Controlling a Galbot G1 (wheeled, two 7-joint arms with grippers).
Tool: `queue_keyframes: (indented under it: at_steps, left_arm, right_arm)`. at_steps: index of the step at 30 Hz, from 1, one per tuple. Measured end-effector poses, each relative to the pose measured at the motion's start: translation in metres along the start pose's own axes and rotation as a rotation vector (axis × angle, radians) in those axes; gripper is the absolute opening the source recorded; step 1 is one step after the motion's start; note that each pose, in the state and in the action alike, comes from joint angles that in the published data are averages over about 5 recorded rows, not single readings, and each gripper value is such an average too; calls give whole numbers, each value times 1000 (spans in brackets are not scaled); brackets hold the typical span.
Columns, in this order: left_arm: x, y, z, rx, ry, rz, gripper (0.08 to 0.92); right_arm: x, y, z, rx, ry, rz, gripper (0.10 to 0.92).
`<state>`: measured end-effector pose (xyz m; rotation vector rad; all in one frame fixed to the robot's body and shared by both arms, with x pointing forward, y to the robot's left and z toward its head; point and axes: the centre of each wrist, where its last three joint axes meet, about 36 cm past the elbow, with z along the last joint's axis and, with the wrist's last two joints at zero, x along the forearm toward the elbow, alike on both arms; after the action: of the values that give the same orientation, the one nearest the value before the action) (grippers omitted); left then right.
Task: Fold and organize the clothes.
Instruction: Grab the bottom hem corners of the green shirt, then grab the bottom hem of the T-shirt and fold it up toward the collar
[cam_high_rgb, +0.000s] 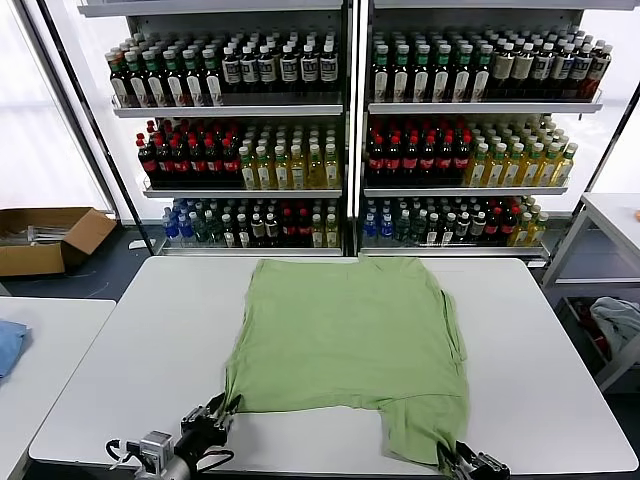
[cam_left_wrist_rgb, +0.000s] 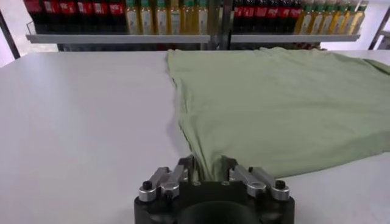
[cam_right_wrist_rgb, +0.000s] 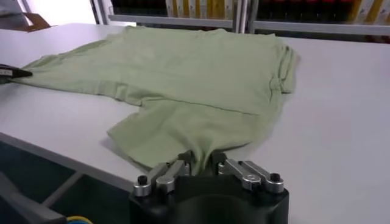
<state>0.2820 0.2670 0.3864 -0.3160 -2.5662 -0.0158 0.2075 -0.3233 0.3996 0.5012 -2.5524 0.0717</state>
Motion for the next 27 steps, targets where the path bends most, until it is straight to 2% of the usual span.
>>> queue_keyframes:
  at_steps: [5, 13, 27]
  left_arm:
    - [4, -2, 0, -12, -23, -14, 94]
    - [18, -4, -6, -43, -61, -29, 84]
    - [60, -13, -16, -44, -84, -36, 84]
  right_arm:
    - [4, 1, 1, -2, -44, -19, 106]
    - [20, 4, 1, -13, -102, -78, 106]
    - [35, 12, -5, -92, -193, -158, 106]
